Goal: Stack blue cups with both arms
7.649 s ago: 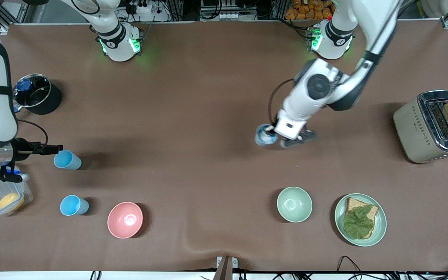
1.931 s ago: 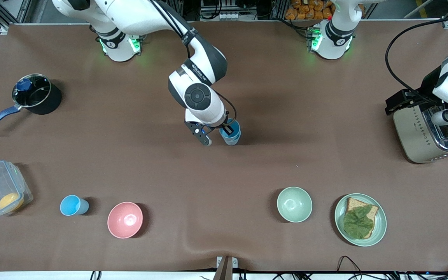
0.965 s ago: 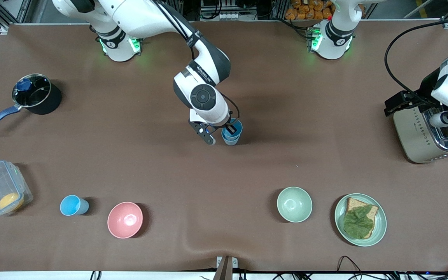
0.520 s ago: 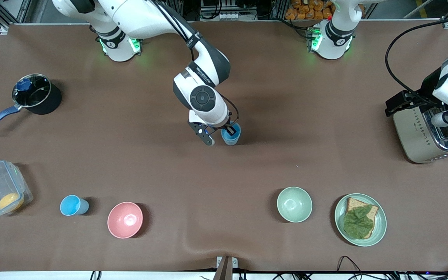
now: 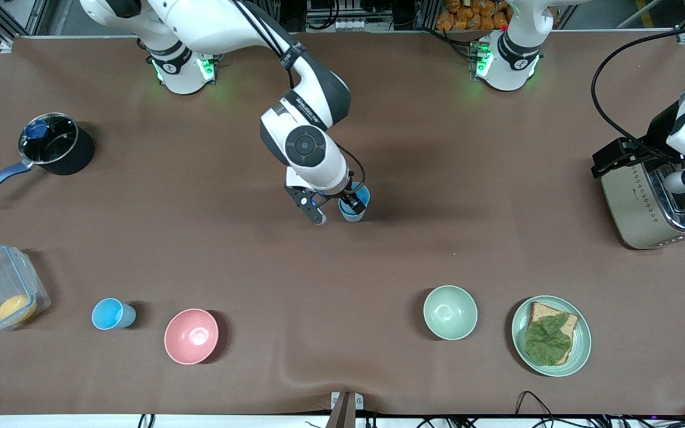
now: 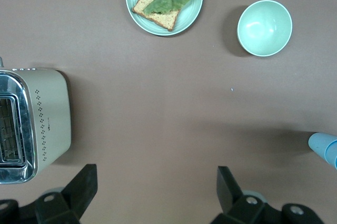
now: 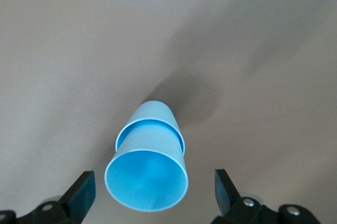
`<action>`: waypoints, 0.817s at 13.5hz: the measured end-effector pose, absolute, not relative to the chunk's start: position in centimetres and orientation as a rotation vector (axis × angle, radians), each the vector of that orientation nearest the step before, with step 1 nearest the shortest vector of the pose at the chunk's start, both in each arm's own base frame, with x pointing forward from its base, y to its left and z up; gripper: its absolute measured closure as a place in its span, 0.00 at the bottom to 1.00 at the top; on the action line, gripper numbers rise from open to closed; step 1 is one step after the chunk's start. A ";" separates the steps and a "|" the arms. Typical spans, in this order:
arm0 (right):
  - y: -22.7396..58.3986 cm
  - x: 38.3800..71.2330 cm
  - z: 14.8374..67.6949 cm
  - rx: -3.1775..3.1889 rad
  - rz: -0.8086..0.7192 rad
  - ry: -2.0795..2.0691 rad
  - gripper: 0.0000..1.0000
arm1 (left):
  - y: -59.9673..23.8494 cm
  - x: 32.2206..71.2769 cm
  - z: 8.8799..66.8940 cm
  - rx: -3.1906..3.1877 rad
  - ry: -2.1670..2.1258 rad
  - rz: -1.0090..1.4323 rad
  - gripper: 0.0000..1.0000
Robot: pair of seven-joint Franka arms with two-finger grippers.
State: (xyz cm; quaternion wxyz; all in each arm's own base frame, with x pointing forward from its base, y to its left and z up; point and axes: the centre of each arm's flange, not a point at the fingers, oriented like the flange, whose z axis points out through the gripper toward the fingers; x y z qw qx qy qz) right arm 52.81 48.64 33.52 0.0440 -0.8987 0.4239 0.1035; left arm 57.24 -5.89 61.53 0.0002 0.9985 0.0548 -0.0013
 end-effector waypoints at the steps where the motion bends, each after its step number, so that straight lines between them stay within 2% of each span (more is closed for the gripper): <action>1: 47.3 53.4 35.3 -2.782 0.316 1.259 0.00 | -5.8 57.2 61.5 3.136 0.174 -0.004 0.00; 5: 36.2 57.4 41.3 -2.981 0.355 1.000 0.00 | -5.7 57.3 61.6 3.136 0.174 -0.003 0.00; 8: 27.3 60.3 42.2 -3.035 0.404 0.809 0.00 | -5.7 57.3 61.6 3.136 0.175 -0.003 0.00; 11: 20.2 61.1 42.3 -3.057 0.435 0.605 0.00 | -5.7 57.3 61.6 3.136 0.175 -0.002 0.00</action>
